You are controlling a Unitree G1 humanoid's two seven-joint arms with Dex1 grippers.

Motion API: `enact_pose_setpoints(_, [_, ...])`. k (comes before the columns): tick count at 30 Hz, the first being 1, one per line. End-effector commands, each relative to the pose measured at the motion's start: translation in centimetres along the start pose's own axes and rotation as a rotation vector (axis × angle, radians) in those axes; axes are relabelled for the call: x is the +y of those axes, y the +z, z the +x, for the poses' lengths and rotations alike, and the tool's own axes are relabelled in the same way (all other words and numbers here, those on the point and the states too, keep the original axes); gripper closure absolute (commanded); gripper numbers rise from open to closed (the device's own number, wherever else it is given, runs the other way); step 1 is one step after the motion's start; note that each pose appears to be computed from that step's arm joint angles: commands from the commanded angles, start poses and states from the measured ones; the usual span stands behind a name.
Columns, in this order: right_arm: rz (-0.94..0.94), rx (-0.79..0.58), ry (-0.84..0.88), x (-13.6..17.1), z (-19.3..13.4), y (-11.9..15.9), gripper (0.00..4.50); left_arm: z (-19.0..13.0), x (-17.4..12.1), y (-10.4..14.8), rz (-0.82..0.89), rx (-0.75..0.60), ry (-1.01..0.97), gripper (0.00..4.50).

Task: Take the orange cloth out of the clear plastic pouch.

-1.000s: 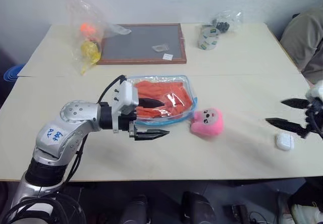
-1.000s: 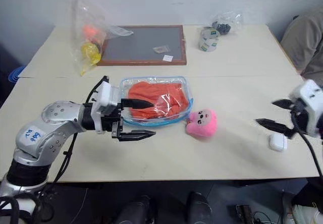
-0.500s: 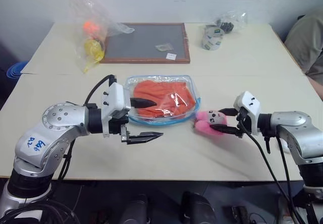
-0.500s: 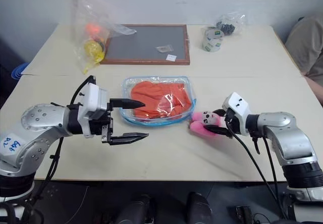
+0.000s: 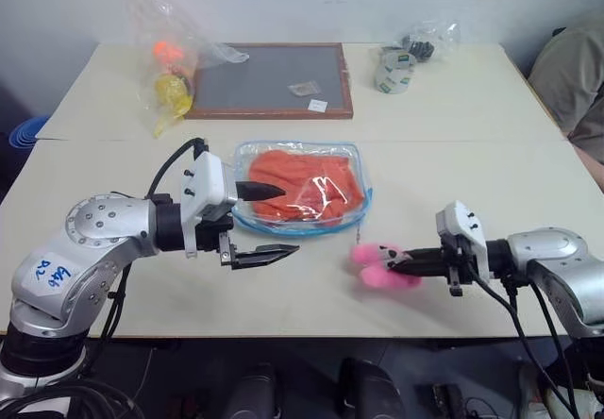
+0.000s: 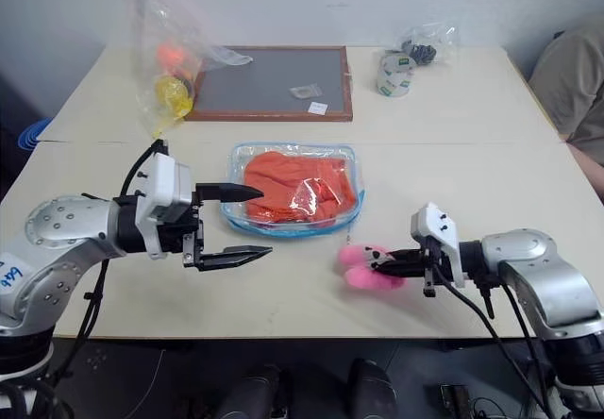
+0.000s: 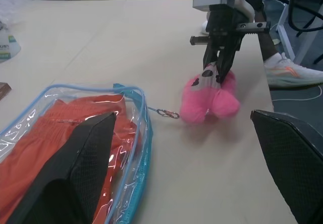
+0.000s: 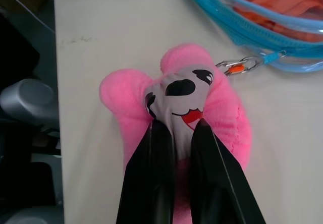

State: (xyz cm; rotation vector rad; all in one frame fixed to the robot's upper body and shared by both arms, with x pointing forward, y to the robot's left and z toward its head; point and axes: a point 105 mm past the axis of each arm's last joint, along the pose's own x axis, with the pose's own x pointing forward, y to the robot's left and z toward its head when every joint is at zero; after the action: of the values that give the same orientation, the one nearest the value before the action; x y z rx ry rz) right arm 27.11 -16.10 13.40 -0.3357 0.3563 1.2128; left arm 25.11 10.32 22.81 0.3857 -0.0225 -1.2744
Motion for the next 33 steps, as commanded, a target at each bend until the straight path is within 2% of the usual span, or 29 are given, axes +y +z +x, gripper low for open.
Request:
enact_pose_setpoints(1, [-0.062, -0.015, -0.026, 0.6, 2.7, 0.3, 4.48, 0.1, -0.1, 0.9, 0.037, -0.018, -0.01, 0.0])
enact_pose_setpoints(6, [-0.046, -0.016, -0.044, 0.7, 4.6, 0.2, 4.48, 0.2, 0.0, 0.7, 0.04, -0.013, -0.015, 0.0])
enact_pose_setpoints(12, [0.001, -0.006, -0.033, 1.1, 4.8, 0.1, 2.42, 1.7, -0.4, -0.3, 0.027, 0.007, -0.069, 0.0])
enact_pose_setpoints(17, [-0.06, -0.016, -0.009, 1.9, 3.9, 1.4, 0.69, 4.3, -1.3, -1.7, 0.082, 0.039, -0.179, 0.0])
enact_pose_setpoints(21, [-0.107, -0.061, -0.021, 1.9, 1.5, 4.6, 0.69, 7.6, -2.3, -2.2, 0.11, 0.017, -0.313, 0.0])
enact_pose_setpoints(27, [-0.231, -0.044, -0.053, 0.4, -2.1, 8.9, 0.69, 11.9, -3.8, -2.6, 0.106, -0.013, -0.466, 0.0])
enact_pose_setpoints(31, [-0.409, 0.016, -0.102, -2.5, -2.8, 10.4, 0.69, 12.9, -5.1, -4.5, 0.152, 0.049, -0.532, 0.0])
enact_pose_setpoints(33, [-0.567, 0.111, -0.099, -4.2, -2.1, 9.6, 0.69, 12.9, -5.5, -5.7, 0.169, 0.091, -0.555, 0.0])
